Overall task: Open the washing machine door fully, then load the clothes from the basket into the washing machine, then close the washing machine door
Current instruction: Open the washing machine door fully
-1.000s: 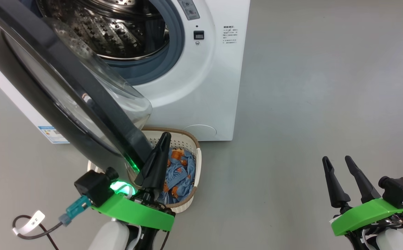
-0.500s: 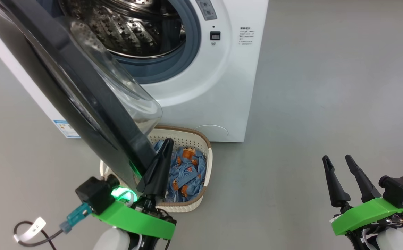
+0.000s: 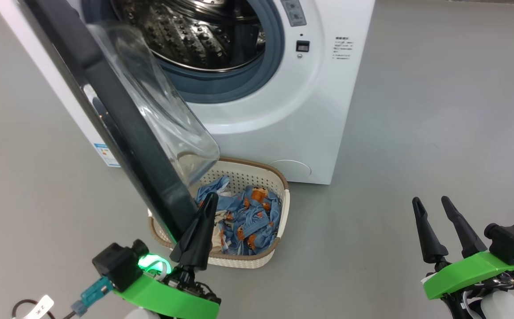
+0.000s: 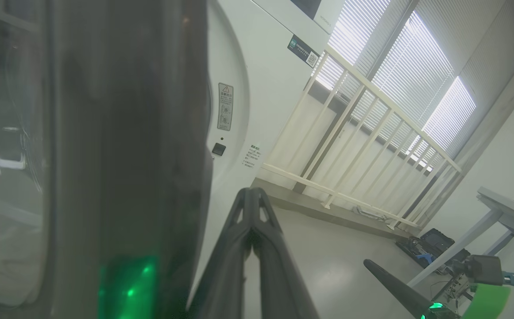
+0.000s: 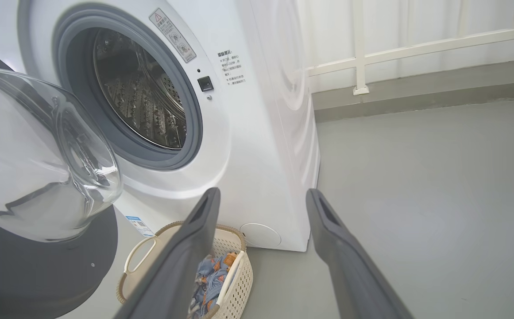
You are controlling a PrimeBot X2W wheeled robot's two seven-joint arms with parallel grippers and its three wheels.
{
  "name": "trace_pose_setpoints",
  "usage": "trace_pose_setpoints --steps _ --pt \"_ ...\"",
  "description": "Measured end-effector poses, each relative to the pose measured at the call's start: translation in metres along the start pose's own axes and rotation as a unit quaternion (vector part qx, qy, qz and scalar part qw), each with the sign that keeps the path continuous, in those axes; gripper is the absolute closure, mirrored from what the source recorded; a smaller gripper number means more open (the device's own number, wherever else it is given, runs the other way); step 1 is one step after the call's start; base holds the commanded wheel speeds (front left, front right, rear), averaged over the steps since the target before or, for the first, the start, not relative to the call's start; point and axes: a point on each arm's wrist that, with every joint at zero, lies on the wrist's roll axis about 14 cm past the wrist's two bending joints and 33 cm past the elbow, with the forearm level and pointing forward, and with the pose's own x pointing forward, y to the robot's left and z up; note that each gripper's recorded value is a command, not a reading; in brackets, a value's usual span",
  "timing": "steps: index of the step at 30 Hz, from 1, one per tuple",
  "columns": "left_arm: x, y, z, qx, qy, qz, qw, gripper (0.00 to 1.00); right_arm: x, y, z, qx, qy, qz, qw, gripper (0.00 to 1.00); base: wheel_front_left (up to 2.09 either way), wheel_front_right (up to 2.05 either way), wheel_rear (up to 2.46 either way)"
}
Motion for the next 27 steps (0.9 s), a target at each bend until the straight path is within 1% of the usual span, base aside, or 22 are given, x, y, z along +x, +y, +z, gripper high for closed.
trace_pose_setpoints --steps 7,15,27 --pt "-0.014 0.015 0.003 0.014 0.001 0.022 1.000 1.00 0.007 0.010 -0.004 0.001 0.005 0.015 1.000 0.00 0.00 0.00 0.00" --pt "-0.033 0.039 0.014 0.041 -0.007 0.067 0.997 1.00 0.014 0.020 -0.008 0.002 0.011 0.031 0.999 0.00 0.00 0.00 0.00" --pt "-0.069 0.067 0.039 0.065 -0.034 0.141 0.987 1.00 0.026 0.037 -0.015 0.000 0.022 0.059 0.998 0.00 0.00 0.00 0.00"
